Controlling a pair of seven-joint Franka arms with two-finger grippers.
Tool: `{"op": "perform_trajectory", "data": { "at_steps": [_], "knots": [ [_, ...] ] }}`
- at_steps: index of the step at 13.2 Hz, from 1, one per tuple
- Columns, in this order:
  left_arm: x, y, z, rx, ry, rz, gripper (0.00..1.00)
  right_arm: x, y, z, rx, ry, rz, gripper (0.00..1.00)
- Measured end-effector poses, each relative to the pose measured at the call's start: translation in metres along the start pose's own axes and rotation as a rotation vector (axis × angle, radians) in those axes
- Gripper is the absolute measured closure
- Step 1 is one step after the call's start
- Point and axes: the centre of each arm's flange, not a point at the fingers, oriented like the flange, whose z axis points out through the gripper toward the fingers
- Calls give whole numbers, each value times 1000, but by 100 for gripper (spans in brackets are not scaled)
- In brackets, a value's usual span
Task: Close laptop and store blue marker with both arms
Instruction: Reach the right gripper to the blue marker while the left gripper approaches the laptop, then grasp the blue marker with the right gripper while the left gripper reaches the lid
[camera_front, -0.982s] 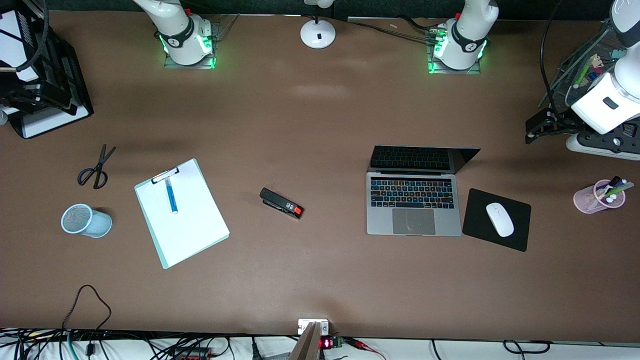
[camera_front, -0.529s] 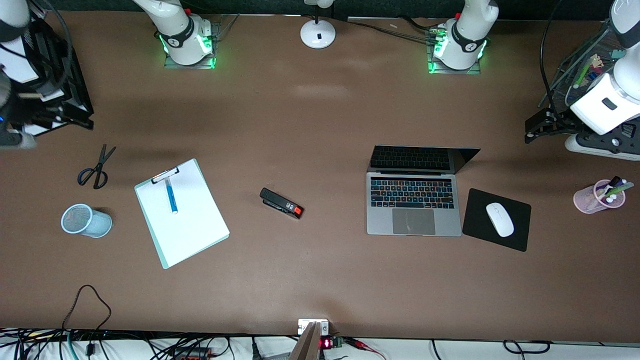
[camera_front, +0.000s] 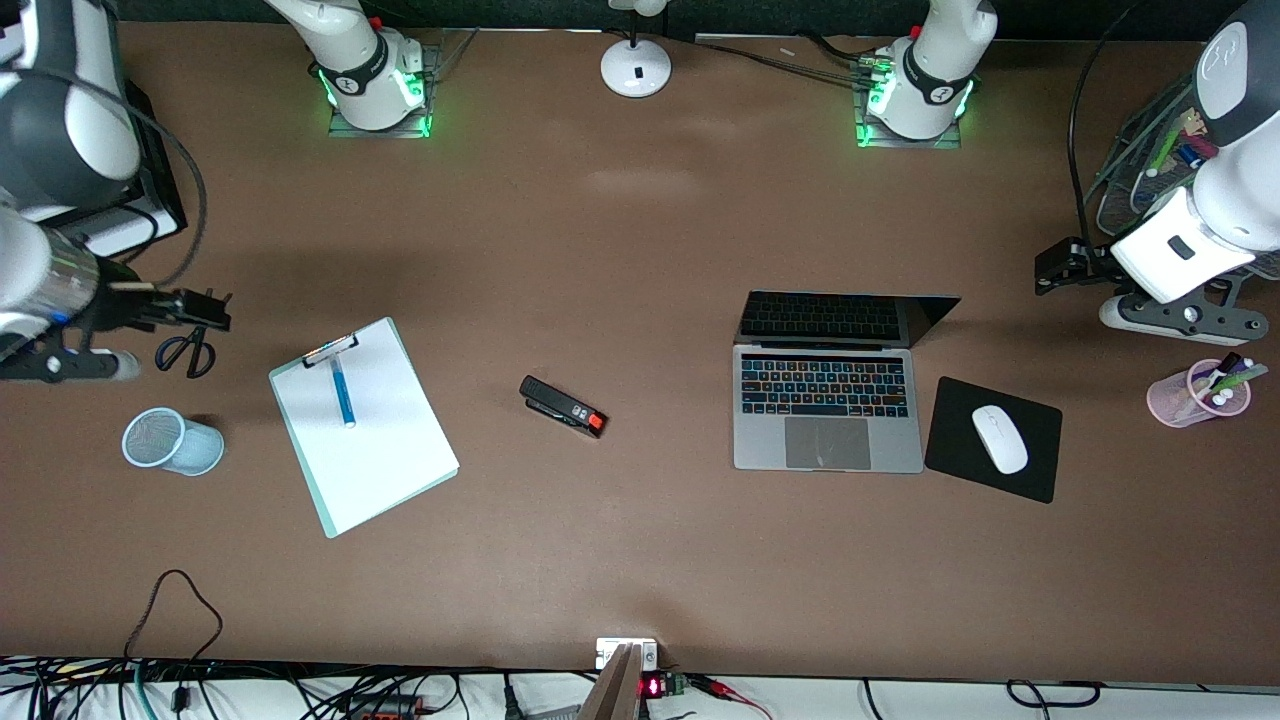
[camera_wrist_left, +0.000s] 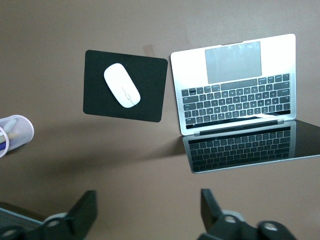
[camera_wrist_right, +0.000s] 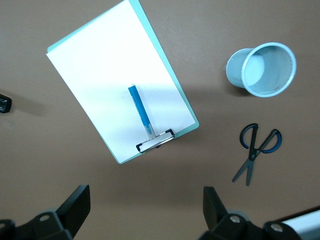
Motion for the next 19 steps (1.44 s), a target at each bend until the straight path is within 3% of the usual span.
{"op": "perform_trajectory", "data": {
  "at_steps": [5,8,10,14,17,19],
  "knots": [
    [-4,19,3,-1,-49,-27,71,34,-9,67,-5,1,-22,0],
    [-9,22,8,-3,-99,-25,99,47,-25,103,-8,9,-124,0],
    [-12,31,12,-3,-133,-10,99,54,-41,131,-11,25,-159,0],
    [-26,89,31,2,-265,31,99,61,-43,189,-15,56,-194,0],
    [-30,127,52,-54,-294,-17,99,67,-43,214,-17,74,-238,0],
    [-31,147,76,-56,-261,-11,99,71,-44,229,-20,89,-278,0]
  ]
}}
